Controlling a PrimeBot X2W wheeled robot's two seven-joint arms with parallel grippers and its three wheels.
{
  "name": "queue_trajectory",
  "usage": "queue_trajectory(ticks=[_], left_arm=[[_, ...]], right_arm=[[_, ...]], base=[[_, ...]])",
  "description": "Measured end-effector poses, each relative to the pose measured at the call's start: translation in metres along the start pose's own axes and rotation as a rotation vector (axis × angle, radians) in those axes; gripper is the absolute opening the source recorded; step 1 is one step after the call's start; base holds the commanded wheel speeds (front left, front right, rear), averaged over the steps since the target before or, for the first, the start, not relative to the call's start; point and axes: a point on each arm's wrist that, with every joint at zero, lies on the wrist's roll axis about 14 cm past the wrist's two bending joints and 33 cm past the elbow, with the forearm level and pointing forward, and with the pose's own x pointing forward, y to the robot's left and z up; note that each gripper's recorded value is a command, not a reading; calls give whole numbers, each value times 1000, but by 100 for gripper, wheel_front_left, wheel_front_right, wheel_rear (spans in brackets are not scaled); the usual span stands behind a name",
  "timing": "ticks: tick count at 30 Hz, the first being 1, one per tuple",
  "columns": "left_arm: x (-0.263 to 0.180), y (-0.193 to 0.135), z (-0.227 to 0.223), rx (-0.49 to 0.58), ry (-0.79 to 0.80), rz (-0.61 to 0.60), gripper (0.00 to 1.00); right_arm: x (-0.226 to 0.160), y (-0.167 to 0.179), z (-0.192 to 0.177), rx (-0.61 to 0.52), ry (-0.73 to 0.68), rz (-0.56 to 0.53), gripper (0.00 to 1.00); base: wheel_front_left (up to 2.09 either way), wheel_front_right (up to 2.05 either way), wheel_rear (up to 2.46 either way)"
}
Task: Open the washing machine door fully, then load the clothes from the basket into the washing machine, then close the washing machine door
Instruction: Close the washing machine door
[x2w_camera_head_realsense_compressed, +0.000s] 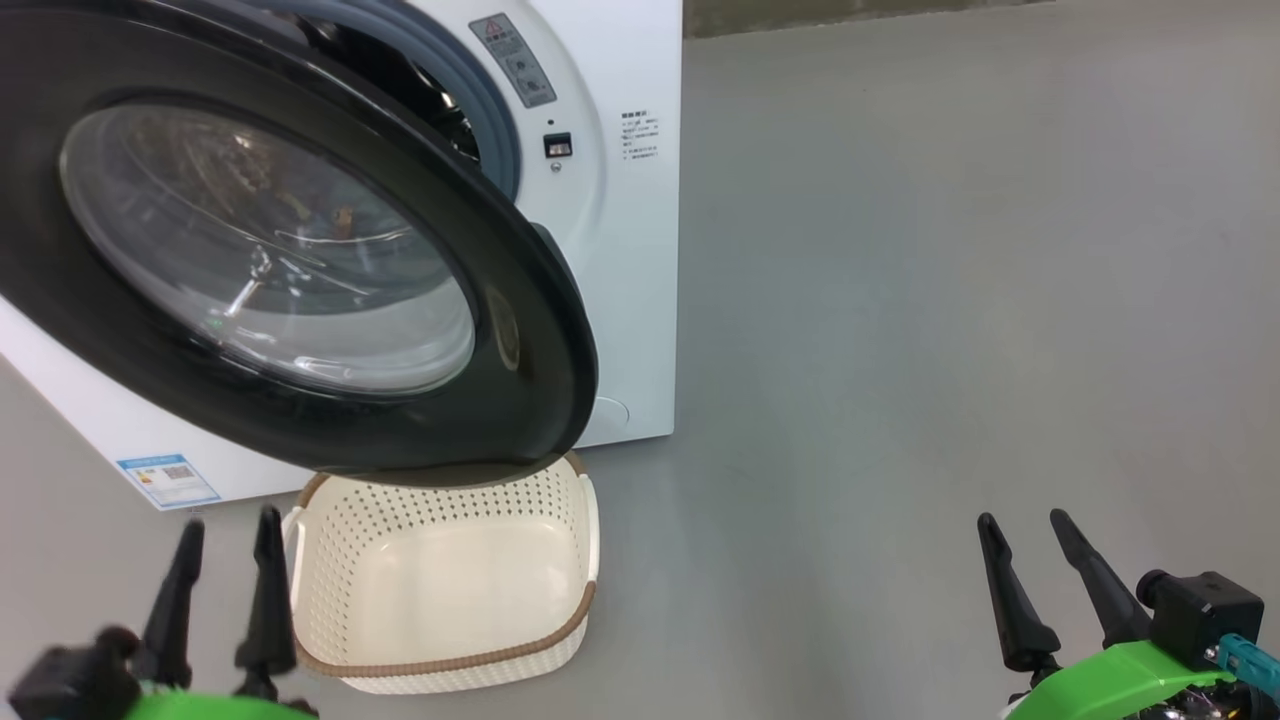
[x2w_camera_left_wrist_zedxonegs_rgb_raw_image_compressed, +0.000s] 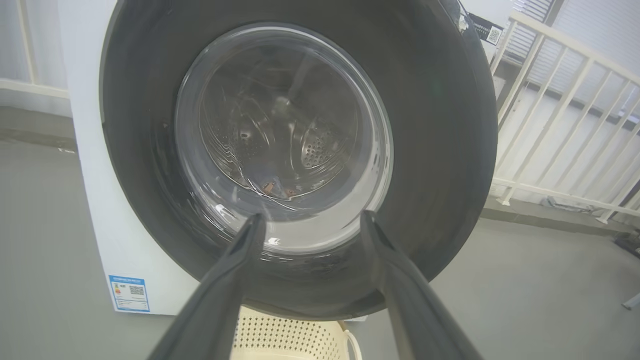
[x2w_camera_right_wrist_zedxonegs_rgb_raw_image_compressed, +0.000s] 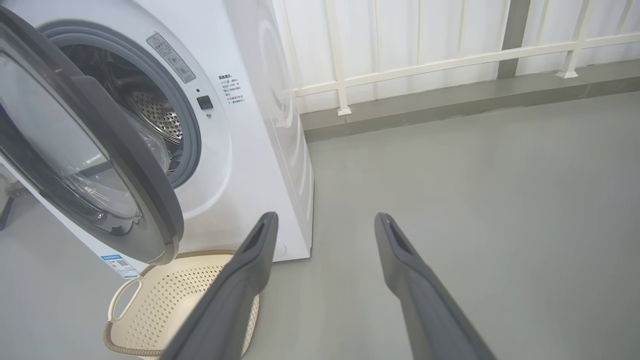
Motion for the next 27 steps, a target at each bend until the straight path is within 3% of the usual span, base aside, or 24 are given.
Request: queue_trajectory(ticks=[3, 11, 27], left_arm=[[-18, 6, -11, 112, 8, 24, 100], [-40, 9, -23, 192, 38, 45, 100], [-48, 8, -26, 191, 39, 59, 100]], right_arm=[[-3, 2, -2, -14, 10, 5, 100], [-4, 4, -2, -29, 17, 11, 100], [-2, 7, -4, -29, 24, 23, 100]], base=[[0, 0, 0], [0, 0, 0], [0, 0, 0]])
